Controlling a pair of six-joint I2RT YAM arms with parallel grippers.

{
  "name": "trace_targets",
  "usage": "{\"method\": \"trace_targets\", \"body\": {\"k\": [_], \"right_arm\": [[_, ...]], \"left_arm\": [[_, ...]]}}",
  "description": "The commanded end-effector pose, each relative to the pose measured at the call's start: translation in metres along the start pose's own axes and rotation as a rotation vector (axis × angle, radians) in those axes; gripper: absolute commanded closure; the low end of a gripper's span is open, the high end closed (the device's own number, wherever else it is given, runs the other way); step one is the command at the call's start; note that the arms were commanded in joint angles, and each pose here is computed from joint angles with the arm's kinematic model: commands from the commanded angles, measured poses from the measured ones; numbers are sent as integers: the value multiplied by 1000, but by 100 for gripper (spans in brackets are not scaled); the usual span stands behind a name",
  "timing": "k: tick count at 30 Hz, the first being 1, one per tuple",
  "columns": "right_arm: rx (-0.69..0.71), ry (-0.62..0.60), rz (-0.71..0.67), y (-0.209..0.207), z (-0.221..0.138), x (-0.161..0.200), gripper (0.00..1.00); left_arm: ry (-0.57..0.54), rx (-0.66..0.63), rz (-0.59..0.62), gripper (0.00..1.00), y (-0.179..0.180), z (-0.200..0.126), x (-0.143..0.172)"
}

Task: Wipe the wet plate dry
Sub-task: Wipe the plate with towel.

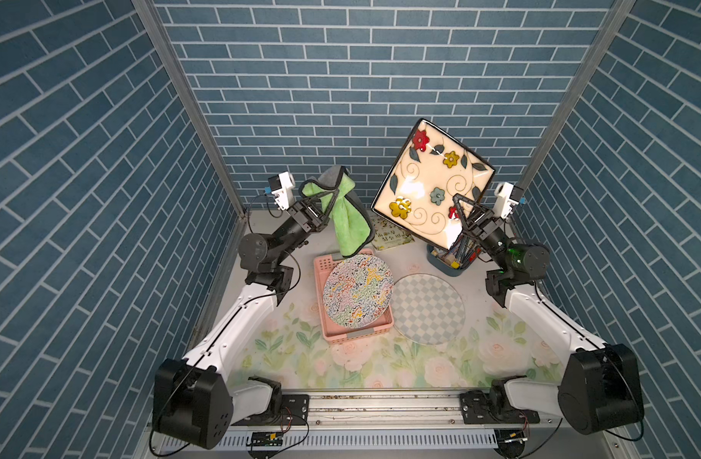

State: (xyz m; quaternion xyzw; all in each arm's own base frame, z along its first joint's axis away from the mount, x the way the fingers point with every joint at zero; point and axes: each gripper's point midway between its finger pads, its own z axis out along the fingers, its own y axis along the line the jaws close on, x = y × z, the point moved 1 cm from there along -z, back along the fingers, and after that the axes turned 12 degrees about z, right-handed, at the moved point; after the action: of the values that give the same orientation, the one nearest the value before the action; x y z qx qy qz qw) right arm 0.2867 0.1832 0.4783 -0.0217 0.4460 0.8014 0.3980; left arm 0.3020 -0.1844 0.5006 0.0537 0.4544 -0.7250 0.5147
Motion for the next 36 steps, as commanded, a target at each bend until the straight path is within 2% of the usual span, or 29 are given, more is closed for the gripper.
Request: {"method": "trace_targets", "body": {"k": [1,9,14,18,21,24,27,29,32,34,36], "right_arm": [[-308,119,-91,80,4,27,100],[-257,251,-6,47,36,73,100],[-340,338,21,48,55,105,100],[-380,330,-33,58,80,90,100],[-390,267,-129,77,99,55,100],[-345,134,-195,86,91,7,100],[-277,72,-212,81,69,-10,100],[-258,85,-207,75,57,1,100],[-297,145,-138,68,46,47,100],[-303,199,-95,60,50,79,100],[-322,230,-86,59,59,96,100]], "left_arm": [[-4,286,-94,100,-67,7,-2],[-17,470,-180,100,-111,38,14],[-27,587,-286,100,-129,50,39],[29,594,-359,100,-127,67,84],[60,571,-391,100,-115,71,105],[29,578,-385,100,-115,62,95],[-25,603,-335,100,-126,52,66],[-58,614,-303,100,-131,47,47],[-97,631,-301,100,-131,43,33],[-96,650,-318,100,-130,46,36],[-78,660,-345,100,-129,53,47]]}}
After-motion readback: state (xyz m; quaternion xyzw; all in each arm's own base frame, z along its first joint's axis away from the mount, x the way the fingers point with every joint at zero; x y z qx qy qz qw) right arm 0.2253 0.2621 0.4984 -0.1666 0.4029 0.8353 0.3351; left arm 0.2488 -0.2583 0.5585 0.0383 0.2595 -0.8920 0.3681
